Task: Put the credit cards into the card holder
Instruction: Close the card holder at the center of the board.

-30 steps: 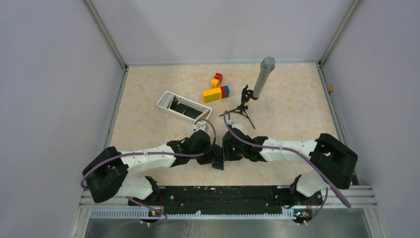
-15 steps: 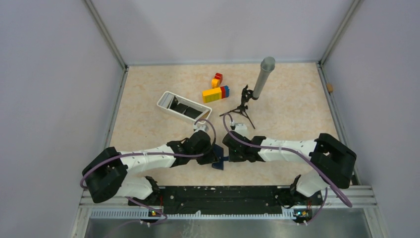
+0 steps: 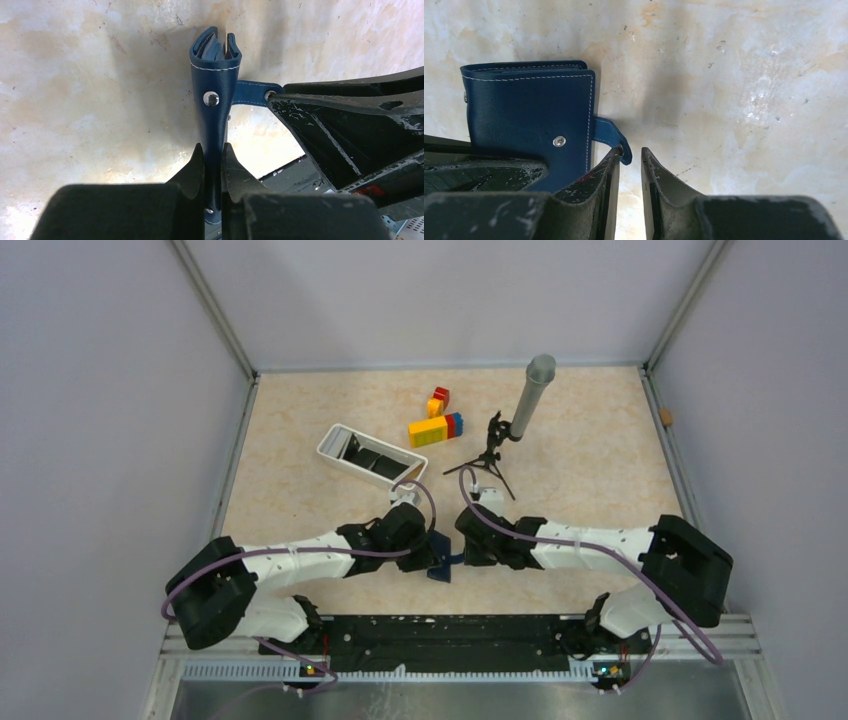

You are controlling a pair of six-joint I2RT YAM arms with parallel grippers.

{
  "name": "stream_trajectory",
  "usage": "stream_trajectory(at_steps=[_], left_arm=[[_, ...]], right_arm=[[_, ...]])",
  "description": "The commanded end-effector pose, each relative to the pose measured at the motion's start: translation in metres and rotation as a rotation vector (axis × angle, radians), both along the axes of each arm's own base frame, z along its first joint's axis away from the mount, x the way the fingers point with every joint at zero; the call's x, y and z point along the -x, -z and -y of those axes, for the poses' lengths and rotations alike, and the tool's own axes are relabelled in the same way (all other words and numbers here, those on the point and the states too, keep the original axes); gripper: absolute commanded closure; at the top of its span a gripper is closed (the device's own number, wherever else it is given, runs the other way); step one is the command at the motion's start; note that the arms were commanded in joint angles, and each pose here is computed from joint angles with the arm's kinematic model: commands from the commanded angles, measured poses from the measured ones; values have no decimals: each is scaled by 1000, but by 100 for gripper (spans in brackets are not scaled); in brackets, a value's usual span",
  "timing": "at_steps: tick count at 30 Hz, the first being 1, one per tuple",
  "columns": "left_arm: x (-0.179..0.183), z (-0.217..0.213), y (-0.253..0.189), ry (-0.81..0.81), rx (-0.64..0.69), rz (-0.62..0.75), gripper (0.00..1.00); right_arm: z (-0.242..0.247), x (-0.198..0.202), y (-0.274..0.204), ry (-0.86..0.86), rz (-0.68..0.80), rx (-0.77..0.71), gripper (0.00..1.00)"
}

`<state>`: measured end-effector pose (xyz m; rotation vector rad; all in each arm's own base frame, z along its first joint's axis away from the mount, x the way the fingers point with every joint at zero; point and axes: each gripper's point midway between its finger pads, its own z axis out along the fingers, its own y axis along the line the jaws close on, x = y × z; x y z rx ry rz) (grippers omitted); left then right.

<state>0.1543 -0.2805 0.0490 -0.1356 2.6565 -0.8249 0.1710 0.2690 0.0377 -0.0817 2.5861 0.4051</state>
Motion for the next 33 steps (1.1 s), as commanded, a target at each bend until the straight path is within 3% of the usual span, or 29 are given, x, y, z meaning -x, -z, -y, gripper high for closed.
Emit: stream_trajectory(at_steps=[1,9,33], left_arm=[[-6,-3,-6,-16,-22,30,100],[-5,-3,-6,-14,-20,28,100],[-4,-1,-4,-4,-21,18,100]], right_arm=[[-8,-2,-10,5,8,-82,79],[-10,-1,-8,5,-6,-127,95],[-12,-2,-17,14,-8,-228,87]])
